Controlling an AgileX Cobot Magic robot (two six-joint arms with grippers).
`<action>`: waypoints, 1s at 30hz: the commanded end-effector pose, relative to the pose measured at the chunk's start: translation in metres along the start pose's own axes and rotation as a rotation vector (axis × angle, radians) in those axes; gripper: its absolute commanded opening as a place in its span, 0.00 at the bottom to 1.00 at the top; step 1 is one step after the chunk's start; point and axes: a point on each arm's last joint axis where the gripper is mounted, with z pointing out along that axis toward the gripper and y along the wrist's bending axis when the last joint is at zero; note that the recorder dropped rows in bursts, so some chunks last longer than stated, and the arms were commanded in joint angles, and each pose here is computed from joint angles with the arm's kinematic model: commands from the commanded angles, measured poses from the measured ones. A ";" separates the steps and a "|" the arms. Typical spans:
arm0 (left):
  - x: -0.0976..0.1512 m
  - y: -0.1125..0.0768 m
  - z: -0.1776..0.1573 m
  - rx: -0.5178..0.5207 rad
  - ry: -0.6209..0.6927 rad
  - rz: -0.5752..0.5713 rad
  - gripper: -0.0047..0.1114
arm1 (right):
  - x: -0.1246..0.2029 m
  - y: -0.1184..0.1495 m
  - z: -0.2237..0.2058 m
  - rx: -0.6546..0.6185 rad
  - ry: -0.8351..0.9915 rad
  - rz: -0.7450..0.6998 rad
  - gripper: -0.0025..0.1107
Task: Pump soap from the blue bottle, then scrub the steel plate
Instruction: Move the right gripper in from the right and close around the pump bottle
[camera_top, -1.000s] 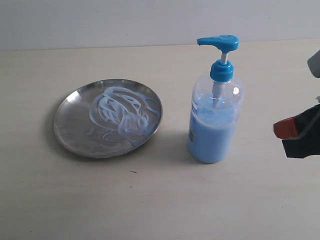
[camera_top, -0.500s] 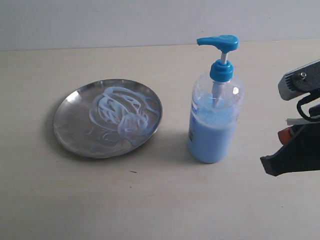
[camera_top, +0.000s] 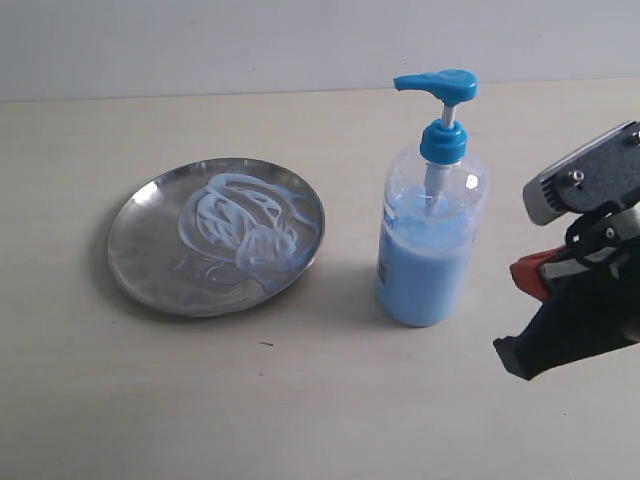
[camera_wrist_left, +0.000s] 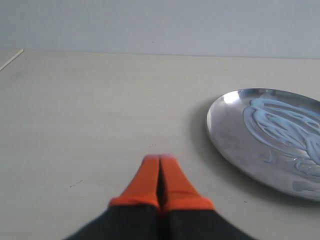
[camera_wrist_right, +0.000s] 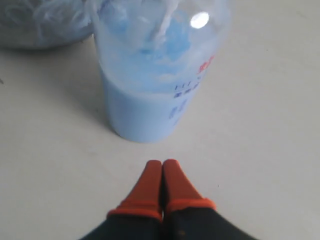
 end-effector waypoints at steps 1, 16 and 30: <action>0.000 0.000 0.000 -0.001 -0.012 0.005 0.04 | 0.005 0.006 0.006 -0.049 0.060 -0.033 0.02; 0.000 0.000 0.000 -0.001 -0.012 0.005 0.04 | -0.002 0.021 0.027 -0.150 0.022 0.102 0.95; 0.000 0.000 0.000 -0.001 -0.012 0.005 0.04 | -0.003 0.005 0.055 -0.128 0.015 0.303 0.95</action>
